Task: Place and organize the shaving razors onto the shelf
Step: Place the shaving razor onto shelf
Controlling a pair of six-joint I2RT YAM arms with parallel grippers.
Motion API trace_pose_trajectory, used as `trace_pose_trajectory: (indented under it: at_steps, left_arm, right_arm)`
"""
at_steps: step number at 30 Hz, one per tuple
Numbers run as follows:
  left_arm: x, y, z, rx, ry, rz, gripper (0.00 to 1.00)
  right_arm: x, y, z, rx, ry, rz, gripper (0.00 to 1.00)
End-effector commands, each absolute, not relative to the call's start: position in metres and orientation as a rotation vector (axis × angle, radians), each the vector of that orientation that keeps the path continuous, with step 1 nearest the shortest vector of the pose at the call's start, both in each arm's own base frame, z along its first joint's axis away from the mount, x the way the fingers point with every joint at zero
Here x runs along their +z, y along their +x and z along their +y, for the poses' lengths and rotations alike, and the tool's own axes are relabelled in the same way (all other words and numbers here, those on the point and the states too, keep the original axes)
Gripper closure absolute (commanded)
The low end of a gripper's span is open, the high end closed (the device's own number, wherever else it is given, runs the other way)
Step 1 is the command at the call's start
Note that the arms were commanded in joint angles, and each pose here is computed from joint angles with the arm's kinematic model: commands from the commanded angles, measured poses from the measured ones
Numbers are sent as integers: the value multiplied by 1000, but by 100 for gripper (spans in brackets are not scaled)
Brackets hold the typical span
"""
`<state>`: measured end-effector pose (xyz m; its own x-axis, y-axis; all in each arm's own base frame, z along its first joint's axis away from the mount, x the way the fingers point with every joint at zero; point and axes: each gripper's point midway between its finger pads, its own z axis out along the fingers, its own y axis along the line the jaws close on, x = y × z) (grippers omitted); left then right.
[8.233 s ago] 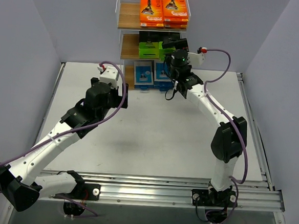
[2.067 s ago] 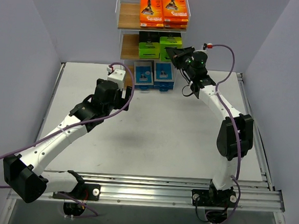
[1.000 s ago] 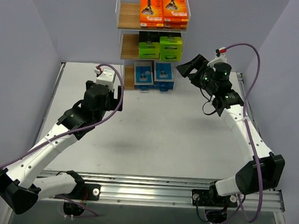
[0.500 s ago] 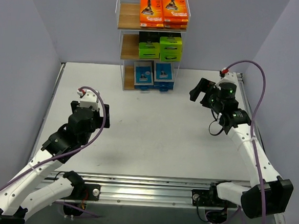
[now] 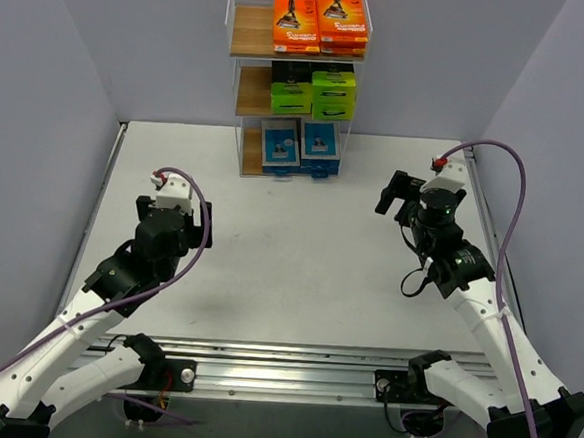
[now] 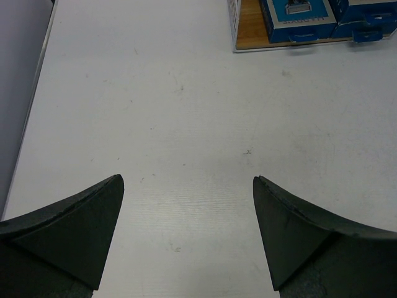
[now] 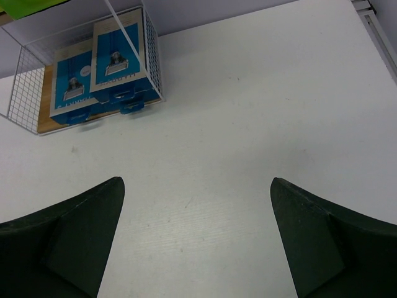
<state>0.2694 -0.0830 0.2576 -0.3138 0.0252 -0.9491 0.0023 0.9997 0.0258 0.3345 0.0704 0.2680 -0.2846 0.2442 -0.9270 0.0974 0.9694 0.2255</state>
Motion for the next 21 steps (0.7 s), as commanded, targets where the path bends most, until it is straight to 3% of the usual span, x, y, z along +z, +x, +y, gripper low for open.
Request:
trace_pose_trajectory:
  at_steps: [1, 9, 21]
  left_arm:
    - [274, 274, -77, 35, -15, 1848, 6]
    - [276, 273, -71, 51, -31, 1835, 6]
    - [275, 278, -70, 40, -33, 1844, 6]
  right_arm:
    - [272, 337, 61, 71, 274, 1829, 0]
    - [244, 348, 66, 39, 286, 1930, 0]
    - [248, 347, 66, 57, 297, 1903, 0]
